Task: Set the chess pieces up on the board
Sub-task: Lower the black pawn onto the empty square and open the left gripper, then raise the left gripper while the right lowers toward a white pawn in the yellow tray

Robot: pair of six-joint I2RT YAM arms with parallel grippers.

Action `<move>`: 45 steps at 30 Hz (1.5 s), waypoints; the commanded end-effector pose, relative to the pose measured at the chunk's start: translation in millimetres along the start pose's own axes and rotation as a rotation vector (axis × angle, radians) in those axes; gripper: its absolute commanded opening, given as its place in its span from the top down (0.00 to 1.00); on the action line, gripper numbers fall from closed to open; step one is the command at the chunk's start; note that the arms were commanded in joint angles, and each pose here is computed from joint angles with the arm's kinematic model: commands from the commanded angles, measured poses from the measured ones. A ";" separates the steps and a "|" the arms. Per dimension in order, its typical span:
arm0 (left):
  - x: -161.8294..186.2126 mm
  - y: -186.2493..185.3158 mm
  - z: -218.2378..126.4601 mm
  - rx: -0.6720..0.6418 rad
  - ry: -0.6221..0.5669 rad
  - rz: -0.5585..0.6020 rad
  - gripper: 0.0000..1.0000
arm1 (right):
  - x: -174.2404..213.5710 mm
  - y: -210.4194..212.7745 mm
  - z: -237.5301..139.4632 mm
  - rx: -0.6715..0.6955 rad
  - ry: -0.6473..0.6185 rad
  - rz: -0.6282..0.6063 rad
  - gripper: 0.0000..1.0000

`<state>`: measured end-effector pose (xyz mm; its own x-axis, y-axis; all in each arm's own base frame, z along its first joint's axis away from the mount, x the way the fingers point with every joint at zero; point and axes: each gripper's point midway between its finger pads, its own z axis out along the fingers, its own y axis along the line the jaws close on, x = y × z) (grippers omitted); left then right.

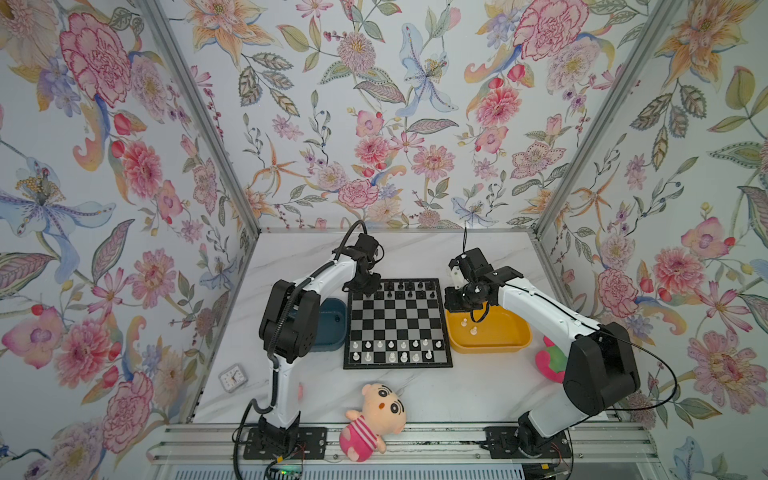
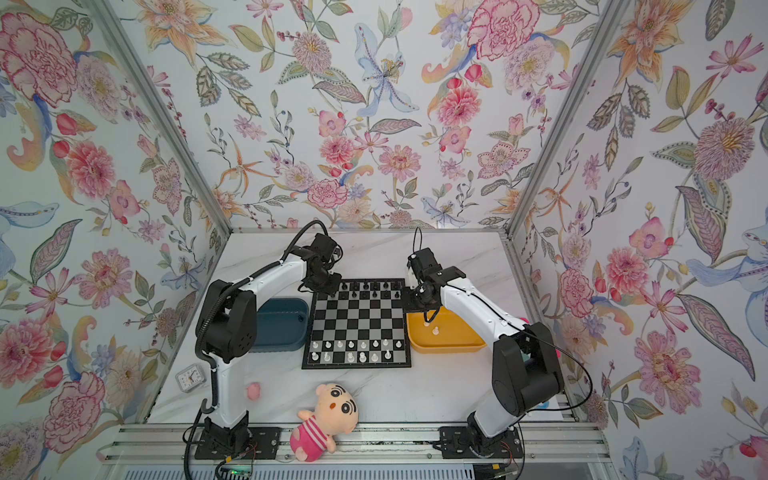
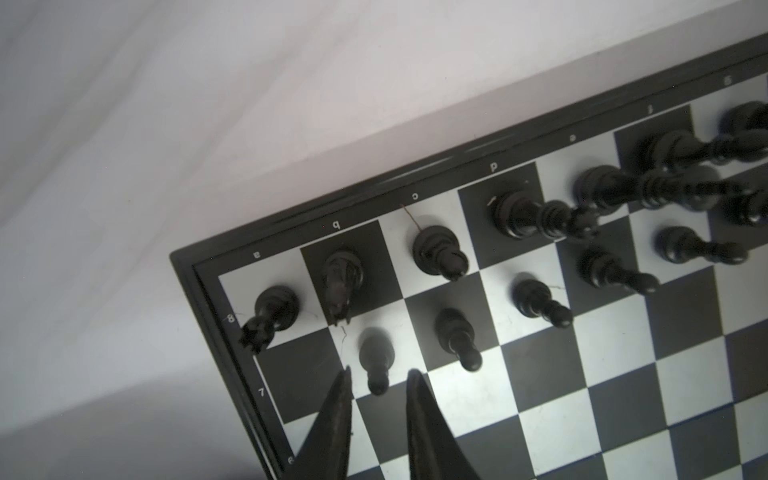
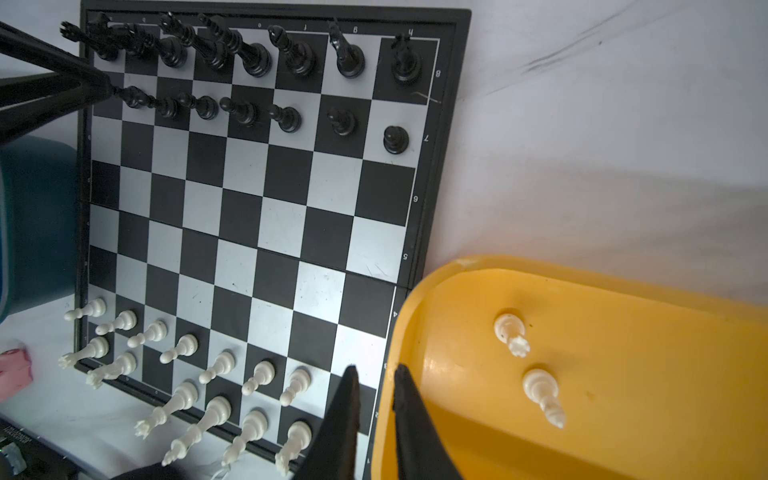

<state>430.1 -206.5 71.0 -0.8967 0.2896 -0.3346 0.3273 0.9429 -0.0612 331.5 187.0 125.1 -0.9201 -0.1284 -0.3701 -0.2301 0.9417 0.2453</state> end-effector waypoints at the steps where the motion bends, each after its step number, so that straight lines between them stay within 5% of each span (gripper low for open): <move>1: -16.4 -6.0 -31.9 -0.003 -0.073 0.019 0.74 | -3.4 -0.6 -9.9 -0.003 -0.032 0.012 0.81; 11: -39.1 -10.2 -83.2 0.014 -0.223 0.040 0.74 | -4.6 -23.7 -27.3 0.071 -0.051 0.028 0.80; 20: -59.0 -23.6 -142.2 0.104 -0.519 0.078 0.73 | 11.8 -53.8 -30.0 0.115 -0.009 0.083 0.80; 33: -43.2 -7.5 -224.0 0.106 -0.936 0.057 0.68 | 47.7 -78.3 -12.8 0.192 0.101 0.110 0.77; 45: -23.6 9.6 -241.5 0.097 -1.053 0.011 0.64 | 53.4 -92.5 -0.5 0.224 0.147 0.123 0.76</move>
<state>383.0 -171.8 292.1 -0.2490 0.0080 -0.9685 0.4136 0.9051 -0.0989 304.0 97.1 88.7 -0.9712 -0.0210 -0.2375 -0.0451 0.9943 0.0967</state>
